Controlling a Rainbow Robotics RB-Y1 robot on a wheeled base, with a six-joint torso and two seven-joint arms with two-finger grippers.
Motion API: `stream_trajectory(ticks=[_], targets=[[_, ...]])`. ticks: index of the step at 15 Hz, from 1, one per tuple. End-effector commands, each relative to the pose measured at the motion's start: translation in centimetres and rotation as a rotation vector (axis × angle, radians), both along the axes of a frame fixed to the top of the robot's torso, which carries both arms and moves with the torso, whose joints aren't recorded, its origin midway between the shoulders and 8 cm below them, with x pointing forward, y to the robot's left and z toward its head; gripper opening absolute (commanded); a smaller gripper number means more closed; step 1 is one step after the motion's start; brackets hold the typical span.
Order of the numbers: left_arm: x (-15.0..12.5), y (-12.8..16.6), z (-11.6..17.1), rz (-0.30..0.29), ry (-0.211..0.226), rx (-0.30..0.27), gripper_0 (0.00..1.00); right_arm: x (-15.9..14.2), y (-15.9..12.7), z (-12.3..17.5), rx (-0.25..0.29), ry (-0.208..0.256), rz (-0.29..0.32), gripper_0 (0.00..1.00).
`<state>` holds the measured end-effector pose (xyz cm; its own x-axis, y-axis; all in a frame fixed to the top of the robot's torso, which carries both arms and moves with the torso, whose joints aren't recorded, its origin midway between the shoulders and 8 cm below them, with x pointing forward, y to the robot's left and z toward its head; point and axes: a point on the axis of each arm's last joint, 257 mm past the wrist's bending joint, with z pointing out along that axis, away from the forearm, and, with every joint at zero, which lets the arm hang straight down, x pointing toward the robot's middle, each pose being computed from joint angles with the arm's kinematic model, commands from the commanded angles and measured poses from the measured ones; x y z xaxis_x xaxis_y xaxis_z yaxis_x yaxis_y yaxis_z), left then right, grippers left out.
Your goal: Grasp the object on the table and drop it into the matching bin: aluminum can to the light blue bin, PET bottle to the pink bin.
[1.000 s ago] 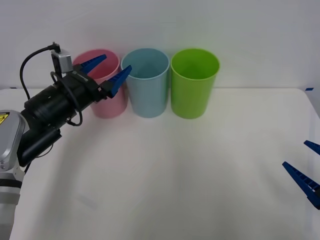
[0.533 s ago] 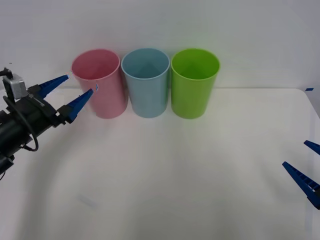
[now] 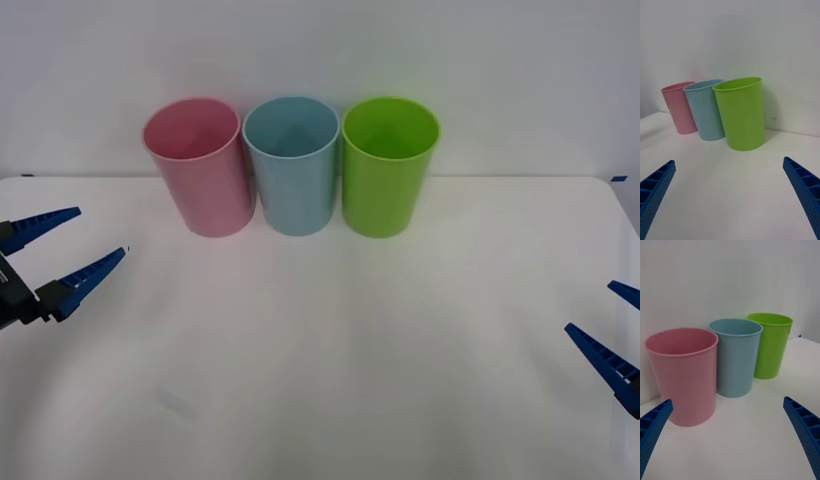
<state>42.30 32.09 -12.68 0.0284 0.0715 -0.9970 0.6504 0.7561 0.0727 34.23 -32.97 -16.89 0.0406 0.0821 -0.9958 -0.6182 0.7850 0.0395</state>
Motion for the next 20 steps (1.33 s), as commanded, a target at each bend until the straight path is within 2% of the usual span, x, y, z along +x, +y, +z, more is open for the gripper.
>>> stream_trajectory(ticks=[1,8,15,17,20], targets=[[-1.9,2.1,-0.7,0.011,0.000,0.058,1.00,0.0,0.0,0.0,0.000,0.000,0.000,1.00],[-6.1,6.1,-2.3,0.040,0.049,0.133,1.00,0.0,0.0,0.0,0.000,0.000,0.000,1.00],[-8.0,7.0,-3.7,0.059,0.083,0.131,1.00,0.0,0.0,0.0,0.000,0.000,0.000,1.00],[-8.3,6.8,-4.5,0.058,0.107,0.126,1.00,0.0,0.0,0.0,0.000,0.000,0.000,1.00],[-8.3,6.8,-4.5,0.058,0.109,0.125,1.00,0.0,0.0,0.0,0.000,0.000,0.000,1.00]])
